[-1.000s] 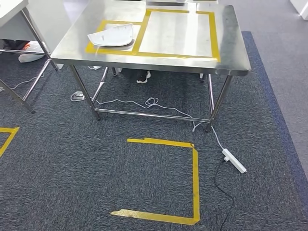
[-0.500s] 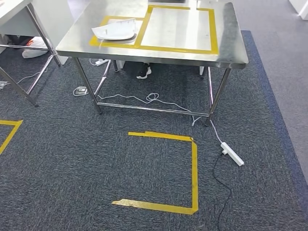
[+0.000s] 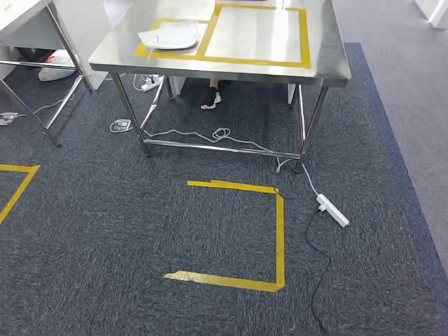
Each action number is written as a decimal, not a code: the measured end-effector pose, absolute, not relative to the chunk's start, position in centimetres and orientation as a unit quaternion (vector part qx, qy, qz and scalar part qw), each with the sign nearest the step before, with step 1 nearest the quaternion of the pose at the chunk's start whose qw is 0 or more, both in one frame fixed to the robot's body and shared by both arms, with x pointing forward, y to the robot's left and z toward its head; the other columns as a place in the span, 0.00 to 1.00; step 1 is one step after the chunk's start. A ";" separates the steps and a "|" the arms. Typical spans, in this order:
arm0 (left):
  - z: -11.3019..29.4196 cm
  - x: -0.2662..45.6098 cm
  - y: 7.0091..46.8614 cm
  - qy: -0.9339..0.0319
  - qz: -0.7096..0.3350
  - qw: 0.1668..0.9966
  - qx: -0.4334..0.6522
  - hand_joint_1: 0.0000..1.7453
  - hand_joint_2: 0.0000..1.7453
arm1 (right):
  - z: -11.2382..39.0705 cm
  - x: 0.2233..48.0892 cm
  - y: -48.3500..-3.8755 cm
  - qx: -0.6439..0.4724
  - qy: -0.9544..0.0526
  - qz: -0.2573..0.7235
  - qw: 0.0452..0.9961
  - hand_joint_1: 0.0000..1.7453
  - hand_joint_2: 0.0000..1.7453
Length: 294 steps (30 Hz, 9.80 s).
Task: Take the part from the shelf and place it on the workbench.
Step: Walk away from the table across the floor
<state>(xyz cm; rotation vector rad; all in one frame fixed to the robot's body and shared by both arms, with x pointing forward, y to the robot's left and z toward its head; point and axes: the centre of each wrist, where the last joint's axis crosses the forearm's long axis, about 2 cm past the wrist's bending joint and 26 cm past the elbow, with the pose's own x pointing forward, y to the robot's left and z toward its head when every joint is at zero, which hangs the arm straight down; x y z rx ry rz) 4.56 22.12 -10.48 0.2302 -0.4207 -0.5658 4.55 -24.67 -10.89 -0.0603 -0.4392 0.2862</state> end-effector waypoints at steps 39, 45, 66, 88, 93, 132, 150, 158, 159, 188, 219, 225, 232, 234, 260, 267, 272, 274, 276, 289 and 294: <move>-10.5 4.2 22.0 -0.187 -0.264 0.939 0.121 0.00 0.00 | -10.9 4.2 -24.8 -0.032 -0.212 0.096 0.972 0.00 0.00; -10.5 4.2 21.9 -0.186 -0.263 0.939 0.121 0.00 0.00 | -11.0 4.1 -24.9 -0.033 -0.213 0.088 0.973 0.00 0.00; -10.5 4.1 21.7 -0.181 -0.264 0.940 0.121 0.00 0.00 | -10.9 4.2 -24.9 -0.042 -0.214 0.097 0.971 0.00 0.00; -10.5 3.8 21.8 -0.173 -0.259 0.942 0.123 0.00 0.00 | -10.9 4.0 -24.8 -0.045 -0.210 0.097 0.972 0.00 0.00; -10.5 3.9 21.8 -0.174 -0.260 0.942 0.123 0.00 0.00 | -10.9 4.5 -24.8 -0.047 -0.215 0.094 0.971 0.00 0.00; -10.5 4.1 21.8 -0.172 -0.267 0.940 0.123 0.00 0.00 | -10.9 4.2 -24.9 -0.060 -0.211 0.101 0.970 0.00 0.00; -10.4 4.2 21.6 -0.171 -0.273 0.939 0.123 0.00 0.00 | -10.9 4.3 -25.0 -0.063 -0.212 0.105 0.970 0.00 0.00; -10.4 4.1 21.6 -0.169 -0.270 0.940 0.123 0.00 0.00 | -10.9 4.6 -25.0 -0.063 -0.215 0.105 0.969 0.00 0.00; -10.4 4.1 21.6 -0.169 -0.270 0.940 0.123 0.00 0.00 | -10.9 4.5 -25.0 -0.063 -0.214 0.106 0.969 0.00 0.00; -10.4 4.1 21.6 -0.169 -0.266 0.941 0.122 0.00 0.00 | -10.9 4.7 -25.1 -0.064 -0.217 0.105 0.968 0.00 0.00; -10.4 4.3 21.6 -0.170 -0.271 0.939 0.123 0.00 0.00 | -10.9 4.8 -25.0 -0.071 -0.220 0.116 0.966 0.00 0.00; -10.4 4.3 21.5 -0.169 -0.271 0.940 0.121 0.00 0.00 | -10.9 4.5 -25.0 -0.073 -0.218 0.117 0.966 0.00 0.00; -10.4 4.2 21.5 -0.167 -0.269 0.941 0.121 0.00 0.00 | -10.9 4.6 -25.0 -0.074 -0.217 0.118 0.966 0.00 0.00; -10.4 4.3 21.5 -0.168 -0.268 0.941 0.121 0.00 0.00 | -10.9 4.4 -25.0 -0.074 -0.216 0.118 0.966 0.00 0.00; -10.3 4.4 21.1 -0.171 -0.271 0.940 0.121 0.00 0.00 | -10.9 4.4 -25.3 -0.073 -0.213 0.113 0.968 0.00 0.00; -10.3 4.4 21.0 -0.169 -0.269 0.940 0.120 0.00 0.00 | -11.0 4.2 -25.3 -0.075 -0.209 0.110 0.969 0.00 0.00; -10.3 4.4 21.1 -0.170 -0.271 0.940 0.121 0.00 0.00 | -10.9 4.5 -25.3 -0.076 -0.212 0.109 0.968 0.00 0.00; -10.3 4.4 21.1 -0.170 -0.270 0.940 0.120 0.00 0.00 | -10.9 4.6 -25.3 -0.076 -0.214 0.108 0.968 0.00 0.00; -10.3 4.3 21.0 -0.168 -0.269 0.941 0.119 0.00 0.00 | -10.9 4.8 -25.3 -0.077 -0.216 0.108 0.967 0.00 0.00; -10.2 4.6 20.8 -0.174 -0.268 0.940 0.118 0.00 0.00 | -10.9 4.6 -25.3 -0.076 -0.215 0.107 0.968 0.00 0.00; -10.2 4.5 20.8 -0.174 -0.272 0.939 0.120 0.00 0.00 | -10.9 4.6 -25.4 -0.077 -0.216 0.107 0.968 0.00 0.00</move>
